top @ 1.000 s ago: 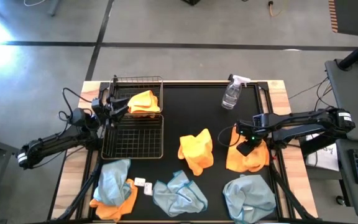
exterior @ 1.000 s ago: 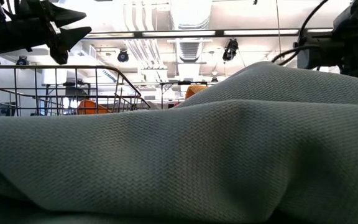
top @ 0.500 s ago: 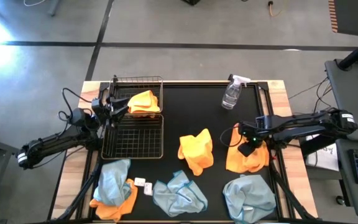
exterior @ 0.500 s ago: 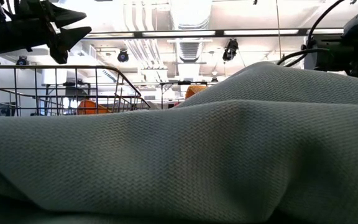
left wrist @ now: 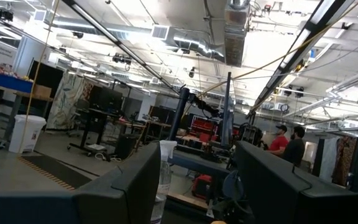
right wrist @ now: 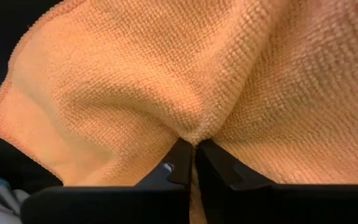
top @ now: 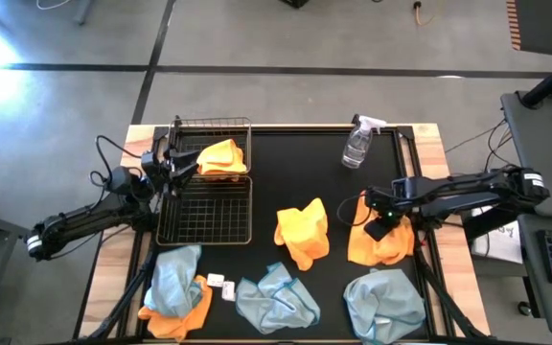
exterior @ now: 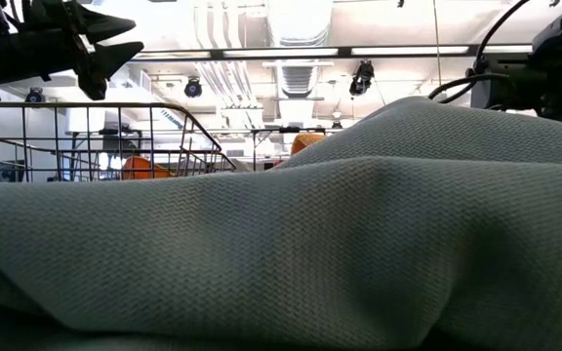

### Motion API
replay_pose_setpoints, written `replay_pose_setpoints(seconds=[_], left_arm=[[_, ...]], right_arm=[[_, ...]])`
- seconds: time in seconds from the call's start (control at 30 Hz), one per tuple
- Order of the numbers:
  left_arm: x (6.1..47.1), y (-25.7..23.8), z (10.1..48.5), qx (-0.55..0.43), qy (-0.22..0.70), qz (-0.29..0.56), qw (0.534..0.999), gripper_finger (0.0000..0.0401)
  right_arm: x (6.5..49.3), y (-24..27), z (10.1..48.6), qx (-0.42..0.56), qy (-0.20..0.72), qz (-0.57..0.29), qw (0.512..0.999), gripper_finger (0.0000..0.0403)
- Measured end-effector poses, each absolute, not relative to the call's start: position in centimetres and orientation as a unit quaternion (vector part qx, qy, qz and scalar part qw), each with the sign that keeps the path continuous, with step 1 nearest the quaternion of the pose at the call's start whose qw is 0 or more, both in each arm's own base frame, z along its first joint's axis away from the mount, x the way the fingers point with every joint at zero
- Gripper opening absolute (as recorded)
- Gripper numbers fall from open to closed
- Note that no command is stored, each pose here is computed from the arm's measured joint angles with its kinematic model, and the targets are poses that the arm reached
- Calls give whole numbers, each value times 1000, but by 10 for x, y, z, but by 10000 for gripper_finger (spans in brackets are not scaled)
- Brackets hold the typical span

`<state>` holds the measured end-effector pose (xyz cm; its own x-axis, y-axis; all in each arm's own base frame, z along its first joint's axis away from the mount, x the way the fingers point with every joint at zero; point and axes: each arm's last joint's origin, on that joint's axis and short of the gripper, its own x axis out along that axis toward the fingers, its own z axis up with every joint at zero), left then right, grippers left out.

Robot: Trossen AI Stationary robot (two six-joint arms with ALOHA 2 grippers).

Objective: Sort microfiber towel by color & place in baskets
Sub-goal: Put the top right orange microfiber towel into the top wire basket

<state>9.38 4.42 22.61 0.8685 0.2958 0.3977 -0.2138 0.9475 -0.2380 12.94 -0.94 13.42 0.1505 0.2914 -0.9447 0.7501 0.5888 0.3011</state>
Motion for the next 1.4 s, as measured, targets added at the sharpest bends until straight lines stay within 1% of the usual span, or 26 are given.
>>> replay_pose_setpoints(seconds=[0.2,0.4,0.77,0.97,1.23,1.4], left_arm=[[94,44,226,-93,-220,132,962,194],[94,44,226,-94,-220,132,962,194],[94,44,226,-94,-220,132,962,194],[94,44,226,-94,-220,132,962,194],[94,44,226,-94,-218,133,962,194],[94,44,225,-96,-213,134,963,194]], right_arm=[[138,-11,145,407,614,-167,656,9],[153,-13,168,395,587,-143,692,9],[182,-20,229,328,502,-127,790,9],[192,-25,263,272,451,-140,838,9],[205,-32,302,192,345,-173,902,9],[215,-34,324,154,260,-167,939,9]])
